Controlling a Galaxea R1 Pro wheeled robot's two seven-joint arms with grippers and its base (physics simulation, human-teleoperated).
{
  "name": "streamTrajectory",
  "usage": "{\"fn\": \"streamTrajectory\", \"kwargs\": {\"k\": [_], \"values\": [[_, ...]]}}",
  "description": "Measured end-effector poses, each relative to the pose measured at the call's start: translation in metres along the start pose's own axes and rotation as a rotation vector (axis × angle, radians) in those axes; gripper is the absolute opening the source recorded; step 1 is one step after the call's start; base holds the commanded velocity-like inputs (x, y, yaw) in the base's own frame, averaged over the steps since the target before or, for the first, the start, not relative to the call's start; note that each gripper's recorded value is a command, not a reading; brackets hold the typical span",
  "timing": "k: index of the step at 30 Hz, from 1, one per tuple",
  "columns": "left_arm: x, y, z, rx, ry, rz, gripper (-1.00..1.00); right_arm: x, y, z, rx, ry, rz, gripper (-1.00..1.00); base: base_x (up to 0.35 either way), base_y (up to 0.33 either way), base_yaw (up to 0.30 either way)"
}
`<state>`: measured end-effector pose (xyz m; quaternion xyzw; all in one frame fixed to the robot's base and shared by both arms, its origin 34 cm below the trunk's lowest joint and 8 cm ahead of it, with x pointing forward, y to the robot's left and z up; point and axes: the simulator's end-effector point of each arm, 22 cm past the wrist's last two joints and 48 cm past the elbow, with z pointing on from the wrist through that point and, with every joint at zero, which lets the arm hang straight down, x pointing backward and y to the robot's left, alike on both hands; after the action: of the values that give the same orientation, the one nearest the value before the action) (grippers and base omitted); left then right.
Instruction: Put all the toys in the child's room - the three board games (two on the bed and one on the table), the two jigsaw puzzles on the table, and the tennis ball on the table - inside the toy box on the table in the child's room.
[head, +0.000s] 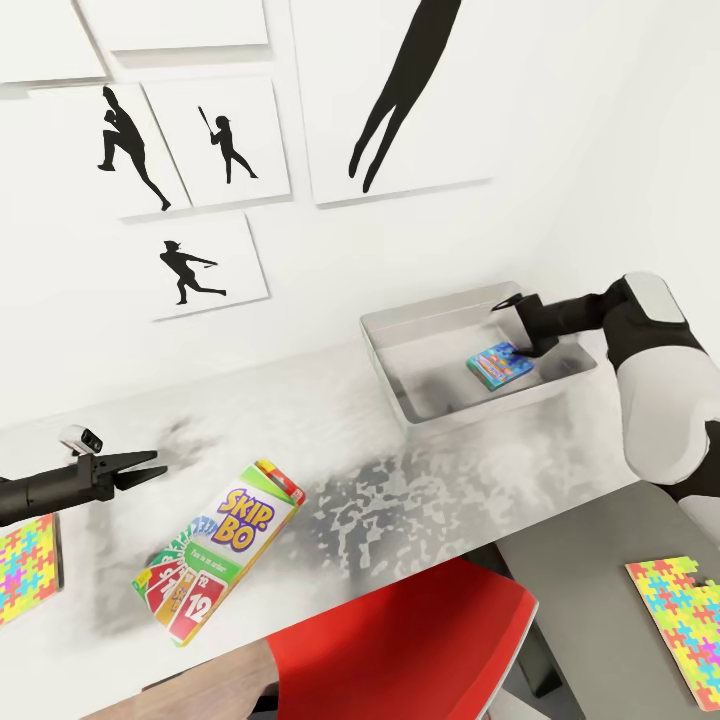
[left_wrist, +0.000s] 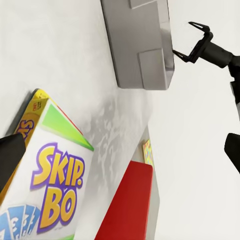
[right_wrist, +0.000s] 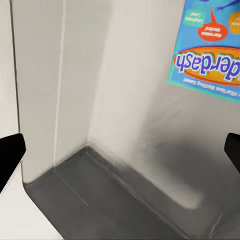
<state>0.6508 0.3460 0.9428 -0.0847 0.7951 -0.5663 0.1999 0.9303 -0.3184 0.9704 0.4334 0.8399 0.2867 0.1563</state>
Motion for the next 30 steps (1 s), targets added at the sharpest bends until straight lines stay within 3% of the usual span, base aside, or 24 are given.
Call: {"fn": "streamTrajectory", "kwargs": {"k": [17,25,30], "values": [[0.0,0.0,-0.001,-0.002,0.001,0.0,1.0,-0.007,0.022,-0.013,-0.043,-0.031,-0.034,1.0,0.0,0.0,0.0],[0.0,-0.001,-0.001,-0.002,0.0,0.004,1.0,-0.002,0.032,-0.023,-0.071,-0.006,-0.093,1.0,0.0,0.0,-0.053],[-0.002,-0.004,-0.002,0.001,-0.003,0.01,1.0,-0.009,0.049,-0.04,-0.111,-0.04,-0.126,1.0,0.0,0.0,-0.158]]}}
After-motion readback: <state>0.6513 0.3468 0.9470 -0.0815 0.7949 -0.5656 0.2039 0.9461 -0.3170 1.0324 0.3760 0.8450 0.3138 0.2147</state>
